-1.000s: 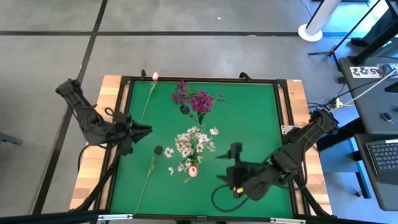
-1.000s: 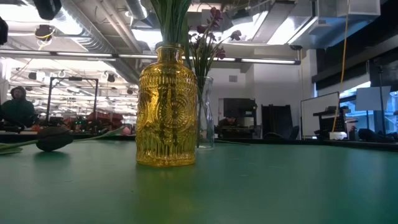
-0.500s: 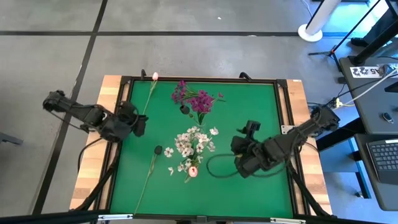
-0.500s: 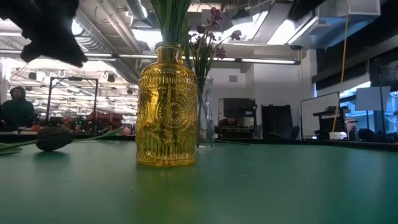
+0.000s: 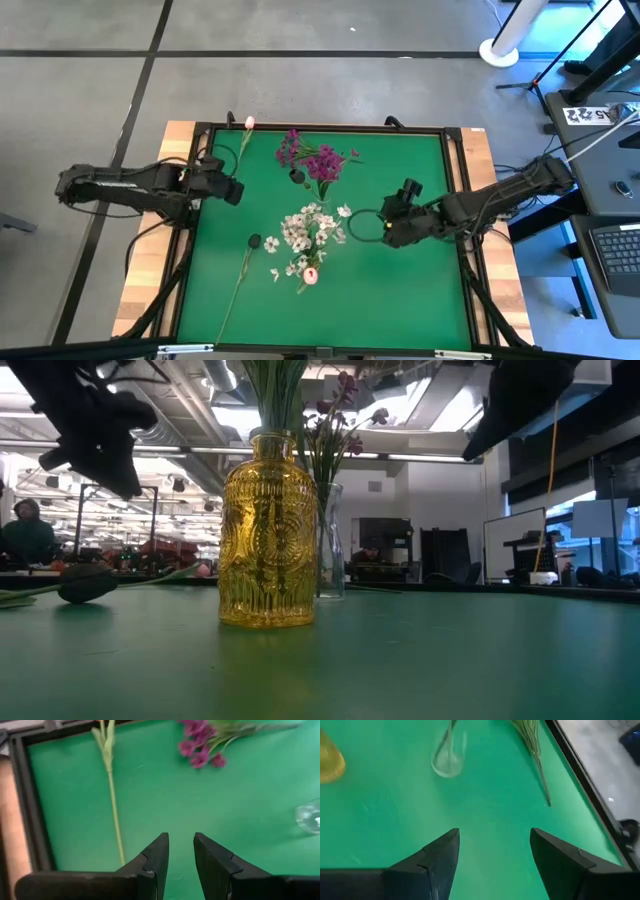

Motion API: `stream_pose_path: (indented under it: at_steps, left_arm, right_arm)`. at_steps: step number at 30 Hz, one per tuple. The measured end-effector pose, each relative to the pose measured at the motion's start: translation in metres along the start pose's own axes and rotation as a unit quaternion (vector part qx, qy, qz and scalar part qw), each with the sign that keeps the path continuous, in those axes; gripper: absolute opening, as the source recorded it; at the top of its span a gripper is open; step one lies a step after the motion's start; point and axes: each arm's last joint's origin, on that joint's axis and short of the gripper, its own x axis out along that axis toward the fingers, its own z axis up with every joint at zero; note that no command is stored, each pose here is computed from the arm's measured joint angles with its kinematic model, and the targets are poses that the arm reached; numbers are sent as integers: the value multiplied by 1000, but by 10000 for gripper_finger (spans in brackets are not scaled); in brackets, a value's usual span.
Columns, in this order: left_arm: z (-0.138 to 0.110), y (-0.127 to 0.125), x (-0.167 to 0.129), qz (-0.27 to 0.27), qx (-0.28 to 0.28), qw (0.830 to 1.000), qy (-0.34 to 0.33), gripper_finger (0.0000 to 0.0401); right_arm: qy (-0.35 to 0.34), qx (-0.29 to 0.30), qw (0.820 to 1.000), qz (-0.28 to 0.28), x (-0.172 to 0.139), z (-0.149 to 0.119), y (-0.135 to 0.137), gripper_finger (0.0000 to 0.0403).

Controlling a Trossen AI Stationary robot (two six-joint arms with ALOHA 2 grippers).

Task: Sort flowers into vase by color
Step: Put the pink tulip into the yellow vase

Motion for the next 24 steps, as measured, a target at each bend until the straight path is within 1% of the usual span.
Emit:
stream_pose_path:
  at_steps: [6, 10, 16, 18, 20, 24]
  left_arm:
    - [7, -1, 19, 43, 35, 997, 45, 91]
    - [13, -3, 36, 60, 57, 993, 84, 116]
    - [28, 3, 68, 117, 42, 987, 106, 166]
    - [33, 7, 80, 121, 31, 985, 122, 180]
    - [38, 12, 90, 116, 20, 983, 144, 191]
    - [47, 24, 111, 121, 15, 980, 159, 205]
  right_arm:
    - [-83, 53, 994, 57, 9, -14, -20, 241]
    - [-133, 86, 984, 80, 17, -19, -35, 241]
    - [-181, 160, 969, 54, 36, -17, -63, 241]
    - [-177, 175, 967, 52, 45, -19, -73, 241]
    - [-189, 193, 961, 60, 52, -16, -82, 241]
    - [-194, 198, 958, 73, 66, -17, -105, 241]
